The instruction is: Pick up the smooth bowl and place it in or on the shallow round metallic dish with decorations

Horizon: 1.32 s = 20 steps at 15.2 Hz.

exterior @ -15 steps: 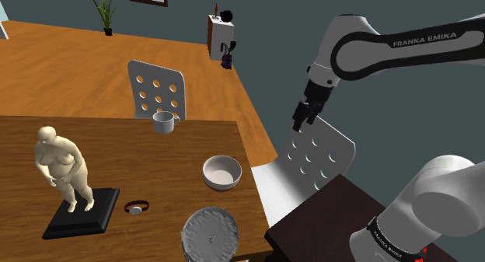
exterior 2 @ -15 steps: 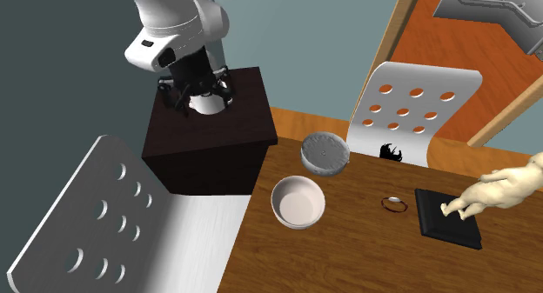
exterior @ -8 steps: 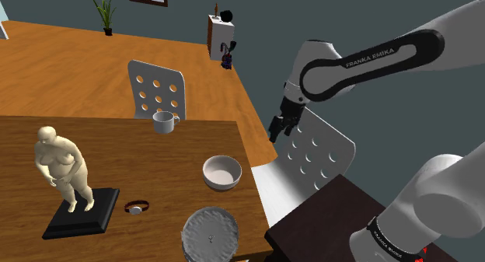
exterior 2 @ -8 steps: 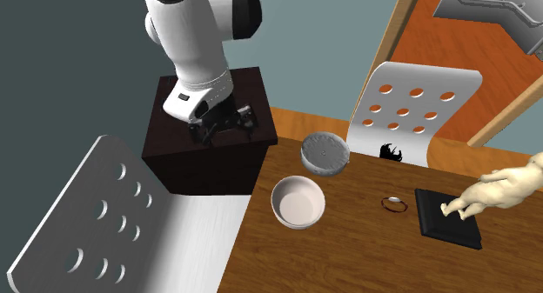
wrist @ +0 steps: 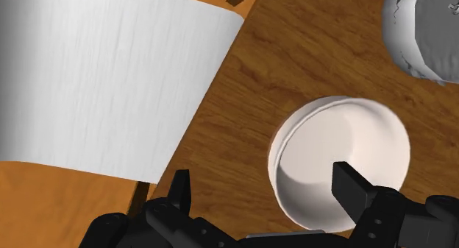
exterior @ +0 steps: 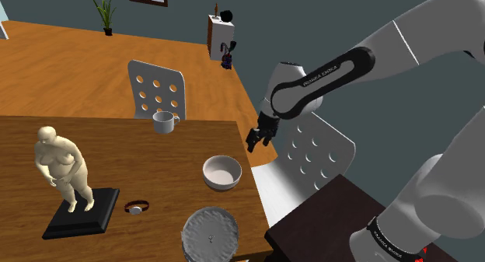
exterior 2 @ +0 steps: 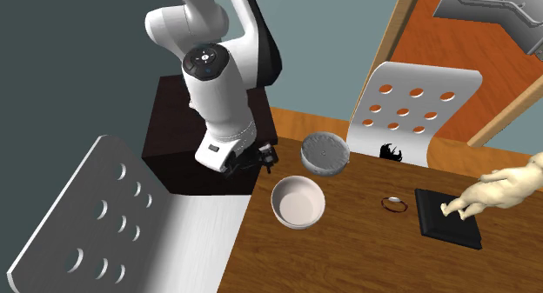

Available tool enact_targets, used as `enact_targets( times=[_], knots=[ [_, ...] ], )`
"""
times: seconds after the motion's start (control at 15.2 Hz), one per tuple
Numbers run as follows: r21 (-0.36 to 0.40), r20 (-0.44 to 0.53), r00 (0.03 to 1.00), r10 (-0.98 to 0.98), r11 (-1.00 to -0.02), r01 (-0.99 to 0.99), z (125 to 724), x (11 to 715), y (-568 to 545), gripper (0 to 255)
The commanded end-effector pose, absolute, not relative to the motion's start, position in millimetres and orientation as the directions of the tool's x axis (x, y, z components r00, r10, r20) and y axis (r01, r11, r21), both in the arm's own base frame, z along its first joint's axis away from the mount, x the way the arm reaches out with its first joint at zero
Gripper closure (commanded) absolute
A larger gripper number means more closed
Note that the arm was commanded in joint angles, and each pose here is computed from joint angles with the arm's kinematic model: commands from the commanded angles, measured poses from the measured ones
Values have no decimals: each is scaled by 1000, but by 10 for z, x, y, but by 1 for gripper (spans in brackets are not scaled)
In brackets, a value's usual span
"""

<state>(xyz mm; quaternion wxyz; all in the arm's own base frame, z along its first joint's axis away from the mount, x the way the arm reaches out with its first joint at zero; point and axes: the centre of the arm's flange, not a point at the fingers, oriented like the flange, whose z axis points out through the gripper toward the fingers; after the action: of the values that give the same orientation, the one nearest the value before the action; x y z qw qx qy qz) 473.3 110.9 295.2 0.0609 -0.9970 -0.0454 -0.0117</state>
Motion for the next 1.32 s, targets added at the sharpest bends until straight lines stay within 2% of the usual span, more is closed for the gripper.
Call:
enact_targets(
  times=[0.0,0.4,0.92,1.25],
  knots=[
    [-131,33,996,88,-987,91,2728,4848,1204,0],
    [-161,44,995,85,-983,91,2145,5250,1510,0],
    [-161,44,995,85,-983,91,1743,5267,1580,0],
    [-161,44,995,85,-983,91,1743,5267,1580,0]
  ],
)
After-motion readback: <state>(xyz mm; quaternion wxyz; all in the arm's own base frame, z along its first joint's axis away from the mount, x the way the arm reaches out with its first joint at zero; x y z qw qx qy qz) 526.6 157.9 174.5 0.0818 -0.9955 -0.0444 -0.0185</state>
